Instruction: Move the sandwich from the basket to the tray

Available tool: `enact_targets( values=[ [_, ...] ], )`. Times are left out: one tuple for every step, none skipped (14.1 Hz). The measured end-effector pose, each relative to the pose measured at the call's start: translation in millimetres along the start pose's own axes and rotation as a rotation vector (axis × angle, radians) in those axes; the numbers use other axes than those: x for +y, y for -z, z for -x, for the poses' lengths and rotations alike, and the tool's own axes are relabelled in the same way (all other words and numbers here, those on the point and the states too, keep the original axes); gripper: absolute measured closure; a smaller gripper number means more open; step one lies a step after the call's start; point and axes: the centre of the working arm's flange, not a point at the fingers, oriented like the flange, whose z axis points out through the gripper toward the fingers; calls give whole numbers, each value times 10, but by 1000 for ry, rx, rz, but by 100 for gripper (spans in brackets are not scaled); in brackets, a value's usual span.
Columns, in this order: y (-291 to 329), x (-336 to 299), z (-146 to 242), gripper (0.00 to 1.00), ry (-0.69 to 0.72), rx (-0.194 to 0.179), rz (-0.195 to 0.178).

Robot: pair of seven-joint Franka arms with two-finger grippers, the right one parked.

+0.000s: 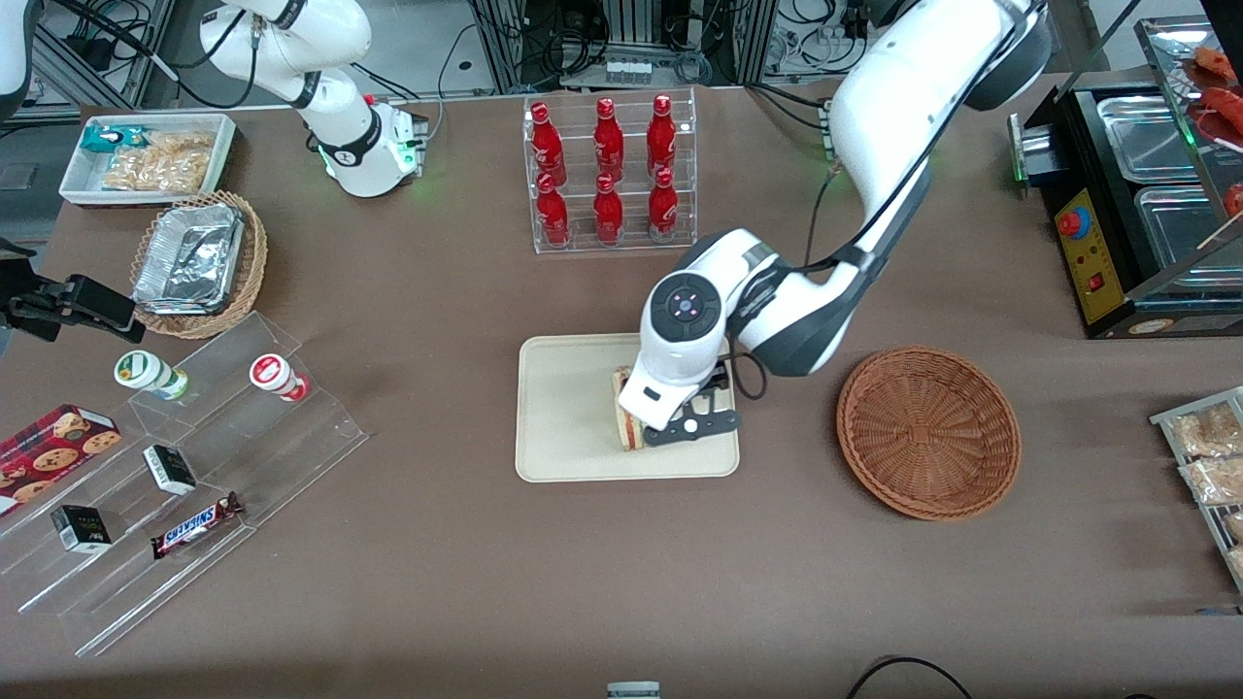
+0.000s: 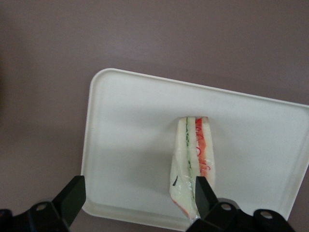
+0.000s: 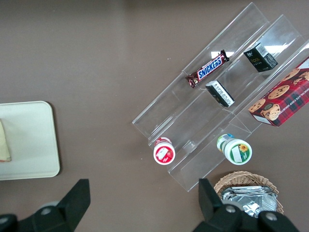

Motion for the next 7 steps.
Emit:
enact_targets(
  values=[
    [126, -135, -70, 0, 38, -7, -16],
    [215, -259, -127, 0, 61, -17, -34],
    [269, -354, -167, 0, 77, -23, -49],
    [286, -433, -209, 0, 94, -24, -63],
    [274, -510, -265, 0, 110, -21, -74],
    [245, -590, -312, 0, 120, -27, -83],
    [217, -674, -352, 0, 119, -43, -85]
  ],
)
